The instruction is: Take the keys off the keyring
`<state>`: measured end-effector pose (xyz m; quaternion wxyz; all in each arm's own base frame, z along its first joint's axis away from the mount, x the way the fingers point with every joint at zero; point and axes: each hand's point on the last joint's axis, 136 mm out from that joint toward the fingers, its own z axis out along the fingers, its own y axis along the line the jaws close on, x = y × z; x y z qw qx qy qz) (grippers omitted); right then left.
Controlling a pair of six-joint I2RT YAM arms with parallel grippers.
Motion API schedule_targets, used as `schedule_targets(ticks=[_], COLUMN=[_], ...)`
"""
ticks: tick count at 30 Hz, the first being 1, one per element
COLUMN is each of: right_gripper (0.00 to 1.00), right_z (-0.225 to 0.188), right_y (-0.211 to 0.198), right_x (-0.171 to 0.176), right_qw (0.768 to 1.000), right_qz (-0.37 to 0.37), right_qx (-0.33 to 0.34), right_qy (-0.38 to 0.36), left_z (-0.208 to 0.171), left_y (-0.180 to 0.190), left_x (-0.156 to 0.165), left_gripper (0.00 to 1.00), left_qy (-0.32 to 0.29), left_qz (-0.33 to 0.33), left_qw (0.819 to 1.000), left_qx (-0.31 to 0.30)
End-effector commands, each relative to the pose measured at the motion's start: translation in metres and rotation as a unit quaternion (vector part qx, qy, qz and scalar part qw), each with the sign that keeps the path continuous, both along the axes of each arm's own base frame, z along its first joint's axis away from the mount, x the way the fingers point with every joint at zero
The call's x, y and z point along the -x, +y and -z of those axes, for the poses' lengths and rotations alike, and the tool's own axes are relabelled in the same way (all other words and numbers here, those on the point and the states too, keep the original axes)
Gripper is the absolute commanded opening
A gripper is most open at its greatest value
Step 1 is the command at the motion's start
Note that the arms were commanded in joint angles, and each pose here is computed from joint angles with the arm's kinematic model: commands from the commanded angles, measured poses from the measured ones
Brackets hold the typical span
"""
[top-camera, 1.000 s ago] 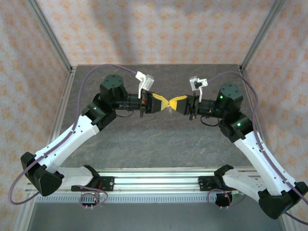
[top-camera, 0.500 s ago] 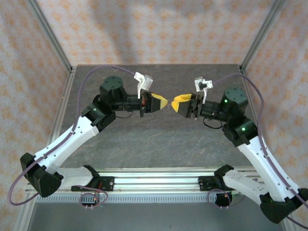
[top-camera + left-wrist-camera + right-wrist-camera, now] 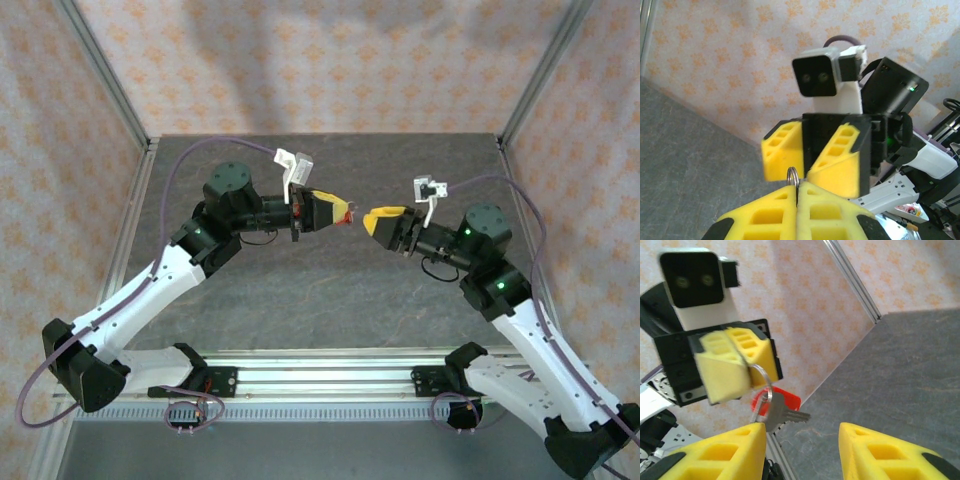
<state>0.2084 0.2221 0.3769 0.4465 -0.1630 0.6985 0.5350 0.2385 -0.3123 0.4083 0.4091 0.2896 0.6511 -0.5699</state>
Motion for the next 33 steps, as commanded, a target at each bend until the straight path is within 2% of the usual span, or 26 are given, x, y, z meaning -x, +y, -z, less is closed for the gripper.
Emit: schedule_targets(ticks=[1, 8, 18, 28, 33], right_gripper=[0.42, 0.37, 0.35, 0.19, 0.18], right_z=[-0.029, -0.052, -0.061, -0.066, -0.064], right_y=[0.000, 0.003, 0.016, 0.023, 0.025], right_x=[0.004, 0.010, 0.012, 0.011, 0.009], right_qw=[0.998, 0.995, 0.993, 0.992, 0.993], right_qz=[-0.004, -0.026, -0.059, -0.070, -0.070], right_qx=[-0.044, -0.079, -0.092, -0.089, -0.084], right_qy=[-0.035, -0.050, -0.050, -0.054, -0.050], left_z=[-0.021, -0.023, -0.023, -0.024, -0.026], left_y=[0.005, 0.005, 0.004, 0.002, 0.003], left_x=[0.006, 0.006, 0.007, 0.007, 0.008], left_gripper=[0.00, 0.00, 0.00, 0.00, 0.00], left_qy=[-0.027, -0.026, -0.023, -0.022, -0.025], left_qz=[-0.004, 0.001, 0.005, 0.010, 0.010], left_qw=[0.999, 0.999, 0.998, 0.998, 0.998], left_qx=[0.028, 0.044, 0.052, 0.057, 0.059])
